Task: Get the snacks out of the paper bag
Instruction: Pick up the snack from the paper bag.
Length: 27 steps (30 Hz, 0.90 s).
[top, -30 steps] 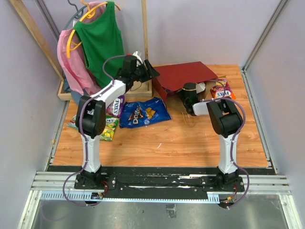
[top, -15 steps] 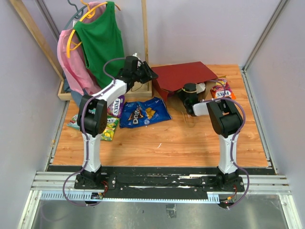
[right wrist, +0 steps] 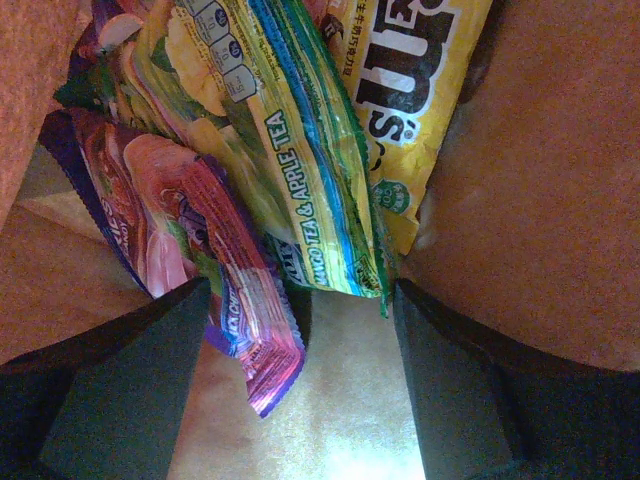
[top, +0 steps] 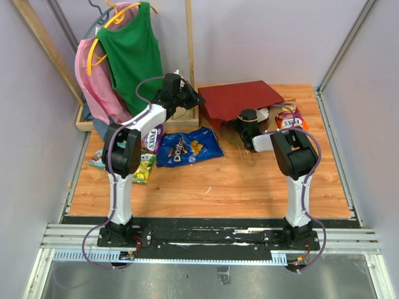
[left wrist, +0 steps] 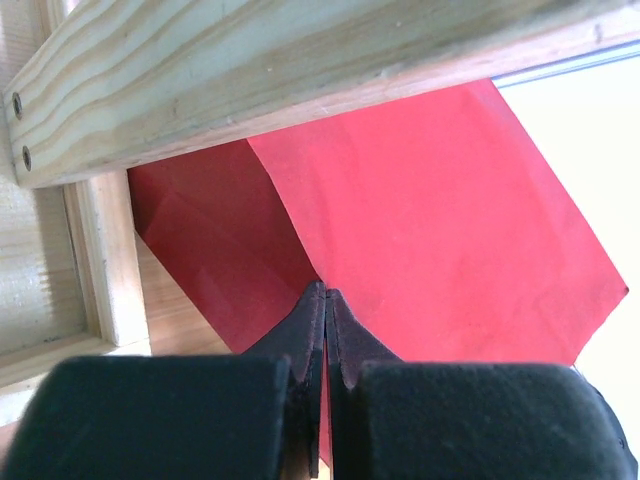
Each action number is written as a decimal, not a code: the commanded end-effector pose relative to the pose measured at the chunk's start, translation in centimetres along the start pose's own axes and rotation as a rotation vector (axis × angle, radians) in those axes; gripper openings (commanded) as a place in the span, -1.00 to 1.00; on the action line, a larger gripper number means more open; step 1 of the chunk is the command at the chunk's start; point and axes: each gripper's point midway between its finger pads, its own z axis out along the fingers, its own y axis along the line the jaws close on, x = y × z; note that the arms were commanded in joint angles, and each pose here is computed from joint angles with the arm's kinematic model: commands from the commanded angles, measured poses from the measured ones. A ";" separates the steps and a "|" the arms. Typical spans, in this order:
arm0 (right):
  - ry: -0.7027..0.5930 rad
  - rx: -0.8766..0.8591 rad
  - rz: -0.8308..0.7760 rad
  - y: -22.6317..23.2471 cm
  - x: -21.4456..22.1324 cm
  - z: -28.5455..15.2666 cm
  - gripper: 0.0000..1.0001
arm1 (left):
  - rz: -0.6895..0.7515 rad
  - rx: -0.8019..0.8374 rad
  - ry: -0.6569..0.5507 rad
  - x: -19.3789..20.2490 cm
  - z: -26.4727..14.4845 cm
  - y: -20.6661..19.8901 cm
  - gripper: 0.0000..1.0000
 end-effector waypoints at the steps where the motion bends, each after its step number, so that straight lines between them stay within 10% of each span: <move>1: 0.130 0.148 -0.071 -5.6 3.4 -1.3 0.54 | 0.034 0.036 -0.005 -0.4 0.3 -0.9 -0.99; 17: 0.232 0.035 -0.211 -2.1 4.3 1.2 0.81 | 0.052 0.024 -0.014 -0.7 -0.5 -1.1 -0.99; 23: 0.265 0.022 -0.218 -1.8 5.2 2.6 0.51 | 0.048 0.028 0.002 -0.4 -0.2 -1.0 -0.99; 27: 0.261 -0.028 -0.213 -0.9 5.1 2.4 -0.24 | 0.048 0.024 0.001 -0.3 -0.1 -0.8 -0.99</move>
